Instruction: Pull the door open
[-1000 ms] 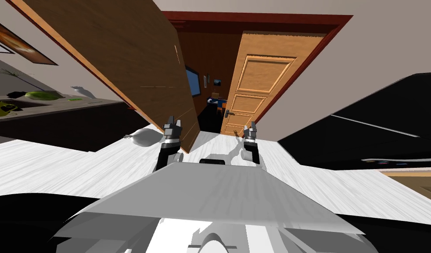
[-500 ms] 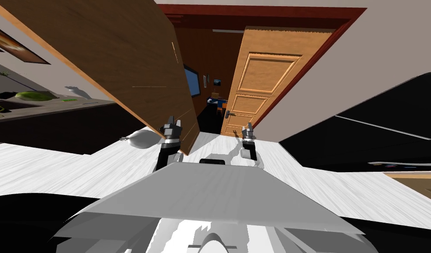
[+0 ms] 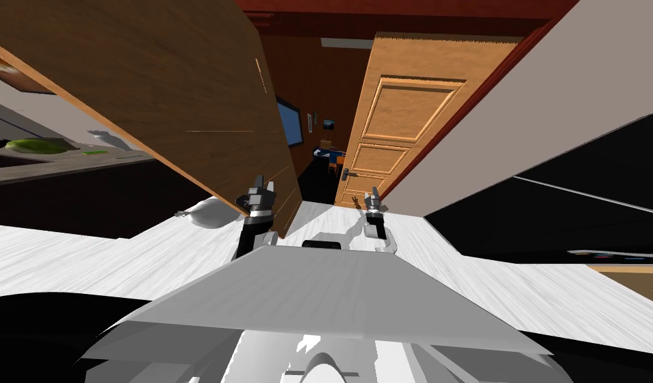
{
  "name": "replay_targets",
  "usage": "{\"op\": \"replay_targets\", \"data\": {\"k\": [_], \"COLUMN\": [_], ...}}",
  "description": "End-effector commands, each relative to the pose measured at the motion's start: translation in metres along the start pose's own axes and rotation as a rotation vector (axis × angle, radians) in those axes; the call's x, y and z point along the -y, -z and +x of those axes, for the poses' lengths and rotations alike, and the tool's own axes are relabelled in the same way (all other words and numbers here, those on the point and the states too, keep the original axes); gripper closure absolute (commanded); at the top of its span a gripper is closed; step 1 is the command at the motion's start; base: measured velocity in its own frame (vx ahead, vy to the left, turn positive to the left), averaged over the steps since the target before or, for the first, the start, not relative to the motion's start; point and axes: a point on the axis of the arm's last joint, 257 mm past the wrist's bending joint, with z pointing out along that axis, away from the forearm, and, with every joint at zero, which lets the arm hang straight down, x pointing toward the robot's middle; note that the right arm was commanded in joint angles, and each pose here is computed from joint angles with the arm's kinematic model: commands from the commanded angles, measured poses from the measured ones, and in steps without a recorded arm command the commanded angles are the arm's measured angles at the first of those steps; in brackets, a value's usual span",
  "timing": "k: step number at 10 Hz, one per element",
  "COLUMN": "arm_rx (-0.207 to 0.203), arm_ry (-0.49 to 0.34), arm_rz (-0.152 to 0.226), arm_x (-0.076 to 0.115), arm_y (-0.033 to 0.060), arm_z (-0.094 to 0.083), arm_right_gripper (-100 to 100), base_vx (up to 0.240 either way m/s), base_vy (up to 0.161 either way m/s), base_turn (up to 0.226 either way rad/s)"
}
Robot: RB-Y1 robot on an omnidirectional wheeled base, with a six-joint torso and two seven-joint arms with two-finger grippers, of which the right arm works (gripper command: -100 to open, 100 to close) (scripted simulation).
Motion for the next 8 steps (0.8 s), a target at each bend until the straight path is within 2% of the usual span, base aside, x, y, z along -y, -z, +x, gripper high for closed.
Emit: {"op": "replay_targets", "data": {"k": [1,7,8], "arm_rx": [-0.007,-0.028,-0.028], "arm_ry": [-0.004,-0.013,-0.013], "arm_rz": [0.021,0.102,0.103], "arm_x": [0.014,0.062,0.063], "arm_y": [-0.0022,-0.0105,-0.0104], "arm_z": [0.0,-0.007,-0.007], "arm_right_gripper": [-100,-100,-100], "base_vx": [0.092,0.1,0.068], "base_vy": [0.024,0.024,0.014], "base_turn": [-0.008,-0.008,-0.003]}}
